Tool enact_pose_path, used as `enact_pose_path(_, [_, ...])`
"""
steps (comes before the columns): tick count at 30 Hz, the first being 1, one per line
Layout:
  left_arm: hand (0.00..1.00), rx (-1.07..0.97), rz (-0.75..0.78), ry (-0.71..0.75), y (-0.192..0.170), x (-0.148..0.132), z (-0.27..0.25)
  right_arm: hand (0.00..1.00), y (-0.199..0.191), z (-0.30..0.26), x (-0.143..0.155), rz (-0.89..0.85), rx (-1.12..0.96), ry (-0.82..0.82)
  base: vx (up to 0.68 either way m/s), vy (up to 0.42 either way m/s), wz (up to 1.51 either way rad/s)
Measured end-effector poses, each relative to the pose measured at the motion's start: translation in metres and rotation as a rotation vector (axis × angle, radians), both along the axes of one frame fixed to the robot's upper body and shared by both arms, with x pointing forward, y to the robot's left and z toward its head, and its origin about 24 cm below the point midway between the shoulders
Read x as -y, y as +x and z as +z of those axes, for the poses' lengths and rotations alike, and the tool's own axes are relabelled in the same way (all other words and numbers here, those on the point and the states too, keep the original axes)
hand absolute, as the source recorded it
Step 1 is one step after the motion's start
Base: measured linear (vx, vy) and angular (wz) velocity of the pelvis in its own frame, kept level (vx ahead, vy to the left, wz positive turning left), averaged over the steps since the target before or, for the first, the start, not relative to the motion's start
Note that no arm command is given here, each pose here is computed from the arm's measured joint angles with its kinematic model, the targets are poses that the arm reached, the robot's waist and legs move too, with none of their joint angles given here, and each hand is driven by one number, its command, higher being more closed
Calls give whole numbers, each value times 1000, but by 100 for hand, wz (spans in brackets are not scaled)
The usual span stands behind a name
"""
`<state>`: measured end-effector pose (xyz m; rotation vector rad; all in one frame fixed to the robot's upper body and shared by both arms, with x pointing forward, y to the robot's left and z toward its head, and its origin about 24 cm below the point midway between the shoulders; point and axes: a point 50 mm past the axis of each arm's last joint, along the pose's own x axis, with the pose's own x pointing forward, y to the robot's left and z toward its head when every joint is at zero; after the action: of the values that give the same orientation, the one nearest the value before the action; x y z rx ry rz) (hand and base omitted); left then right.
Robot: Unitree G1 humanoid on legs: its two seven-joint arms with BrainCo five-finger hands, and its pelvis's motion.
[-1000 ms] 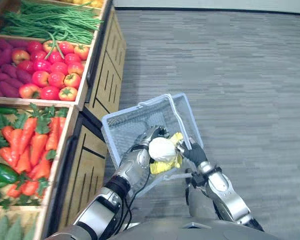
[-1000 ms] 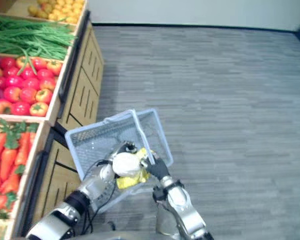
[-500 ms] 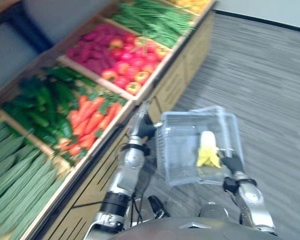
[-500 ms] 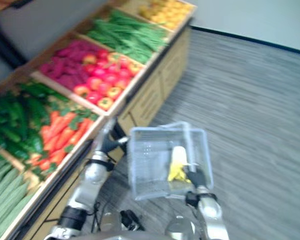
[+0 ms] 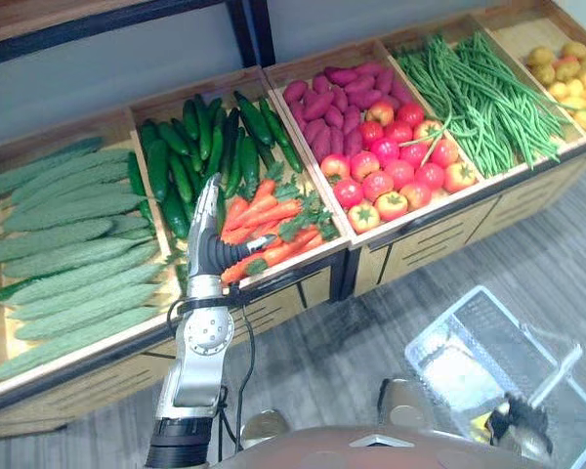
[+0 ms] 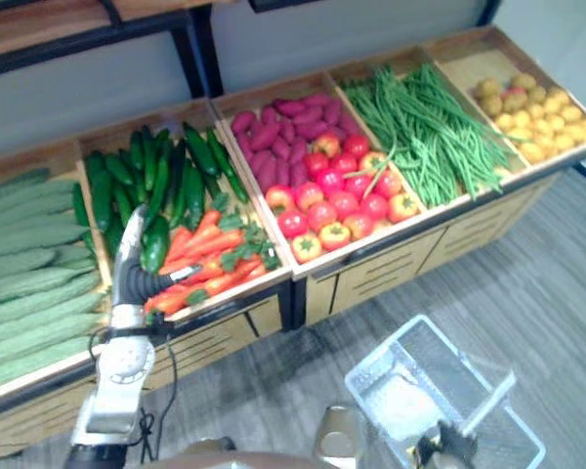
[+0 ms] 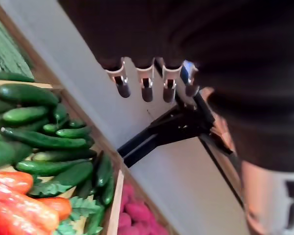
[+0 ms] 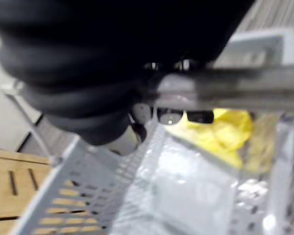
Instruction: Pick vegetable in the basket
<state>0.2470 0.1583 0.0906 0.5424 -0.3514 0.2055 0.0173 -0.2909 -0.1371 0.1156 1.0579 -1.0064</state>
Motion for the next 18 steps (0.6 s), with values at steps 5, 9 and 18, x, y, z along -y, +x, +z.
enact_pose_path(5, [0, -121, 38, 108, 19, -17, -23, 100, 42, 2, -3, 53, 105, 15, 0, -131, -2])
enact_pose_path(9, [0, -235, 132, 201, 24, -41, -40, 100, 61, 1, -9, 121, 107, 21, -117, 2, -11])
enact_pose_path(18, [0, -194, 235, 392, 49, -62, -13, 100, 83, 14, 1, 150, 161, -56, -55, 43, 10])
